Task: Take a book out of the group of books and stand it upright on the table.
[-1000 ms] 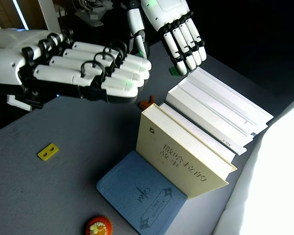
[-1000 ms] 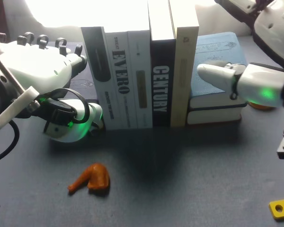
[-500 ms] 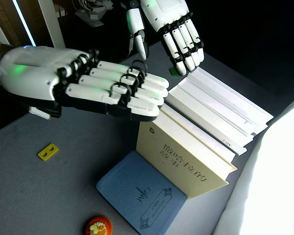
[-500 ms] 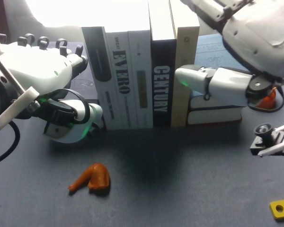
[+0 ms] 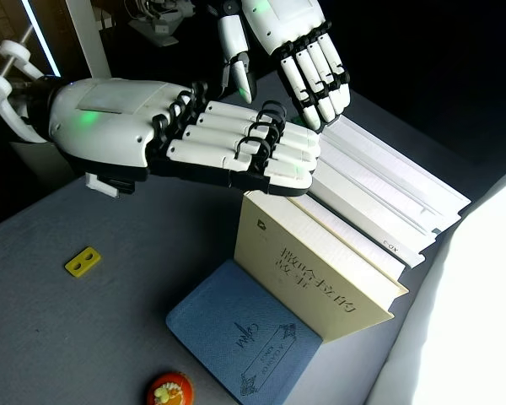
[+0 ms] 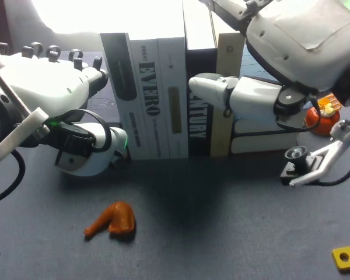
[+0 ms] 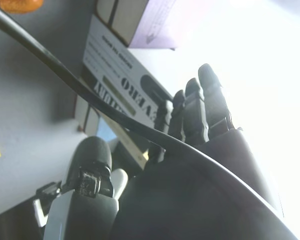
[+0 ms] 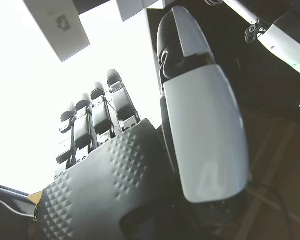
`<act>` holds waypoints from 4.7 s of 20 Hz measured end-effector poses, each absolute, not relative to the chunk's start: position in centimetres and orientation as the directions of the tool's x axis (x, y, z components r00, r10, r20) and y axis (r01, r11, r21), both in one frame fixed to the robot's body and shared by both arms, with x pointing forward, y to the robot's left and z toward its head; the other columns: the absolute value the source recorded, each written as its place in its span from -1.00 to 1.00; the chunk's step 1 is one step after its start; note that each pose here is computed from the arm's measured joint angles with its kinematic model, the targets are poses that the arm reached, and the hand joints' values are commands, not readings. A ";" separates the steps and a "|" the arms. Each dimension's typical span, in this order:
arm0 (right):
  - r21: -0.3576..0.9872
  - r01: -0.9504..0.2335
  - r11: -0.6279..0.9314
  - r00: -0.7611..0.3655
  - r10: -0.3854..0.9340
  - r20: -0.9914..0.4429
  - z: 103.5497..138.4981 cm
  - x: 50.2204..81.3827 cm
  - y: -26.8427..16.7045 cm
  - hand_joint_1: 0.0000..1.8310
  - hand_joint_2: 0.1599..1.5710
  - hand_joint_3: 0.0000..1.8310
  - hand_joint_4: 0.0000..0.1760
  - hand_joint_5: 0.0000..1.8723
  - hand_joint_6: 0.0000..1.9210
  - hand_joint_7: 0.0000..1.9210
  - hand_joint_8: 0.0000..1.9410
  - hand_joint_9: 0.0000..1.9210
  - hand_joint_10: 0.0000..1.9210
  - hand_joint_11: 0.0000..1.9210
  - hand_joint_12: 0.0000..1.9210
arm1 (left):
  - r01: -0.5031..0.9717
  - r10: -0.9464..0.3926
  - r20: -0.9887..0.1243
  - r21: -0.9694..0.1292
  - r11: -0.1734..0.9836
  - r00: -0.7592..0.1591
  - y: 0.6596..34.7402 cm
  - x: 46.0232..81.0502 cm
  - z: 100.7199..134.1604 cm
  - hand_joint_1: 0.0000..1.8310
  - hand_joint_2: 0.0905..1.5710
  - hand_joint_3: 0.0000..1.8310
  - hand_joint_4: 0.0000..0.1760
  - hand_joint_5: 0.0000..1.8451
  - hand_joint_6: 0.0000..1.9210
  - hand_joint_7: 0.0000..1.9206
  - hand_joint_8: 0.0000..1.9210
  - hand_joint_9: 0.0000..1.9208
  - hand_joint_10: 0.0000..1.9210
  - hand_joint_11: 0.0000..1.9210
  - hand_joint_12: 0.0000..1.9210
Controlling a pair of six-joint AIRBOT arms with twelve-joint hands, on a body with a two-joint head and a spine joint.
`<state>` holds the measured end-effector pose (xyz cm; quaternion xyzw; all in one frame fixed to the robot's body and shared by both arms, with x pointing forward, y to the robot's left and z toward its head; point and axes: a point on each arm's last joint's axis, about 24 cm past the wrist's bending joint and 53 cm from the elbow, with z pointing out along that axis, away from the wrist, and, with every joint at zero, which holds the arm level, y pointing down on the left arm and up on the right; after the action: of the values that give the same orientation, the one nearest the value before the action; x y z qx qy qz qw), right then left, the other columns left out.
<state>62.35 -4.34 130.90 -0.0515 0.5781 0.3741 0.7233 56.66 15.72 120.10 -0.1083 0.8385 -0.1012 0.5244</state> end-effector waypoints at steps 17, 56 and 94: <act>0.372 -0.587 0.719 0.052 0.492 -0.869 130.5 63.7 -3.5 -1.00 0.46 -1.00 -1.00 -0.35 -0.85 -0.86 -0.99 -1.00 -1.00 -1.00 -1.00 | -0.077 -0.288 -0.857 -0.283 0.956 -0.427 15.8 56.7 120.1 -0.94 0.81 -1.00 -1.00 -0.96 -1.00 -0.99 -1.00 -0.97 -1.00 -1.00 -0.77; 0.239 -0.556 0.796 0.061 0.326 -0.943 127.2 56.5 -4.4 -1.00 0.47 -1.00 -1.00 -0.11 -0.89 -0.87 -1.00 -1.00 -1.00 -1.00 -1.00 | -0.076 -0.286 -0.859 -0.281 0.957 -0.425 15.8 56.7 120.1 -0.92 0.79 -1.00 -1.00 -0.95 -1.00 -0.98 -1.00 -0.96 -1.00 -1.00 -0.73; 0.159 -0.599 0.785 -0.168 0.071 -0.983 116.4 52.6 -2.5 -0.96 0.48 -1.00 -1.00 -0.15 -0.97 -0.86 -0.99 -1.00 -1.00 -1.00 -1.00 | -0.077 -0.286 -0.859 -0.280 0.957 -0.425 15.8 56.7 120.1 -0.85 0.80 -1.00 -1.00 -0.94 -1.00 -0.97 -1.00 -0.93 -1.00 -1.00 -0.60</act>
<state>52.59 -2.49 116.35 -0.1848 0.7145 0.2712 0.6179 56.67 15.80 120.12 -0.1084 0.8382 -0.0994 0.5251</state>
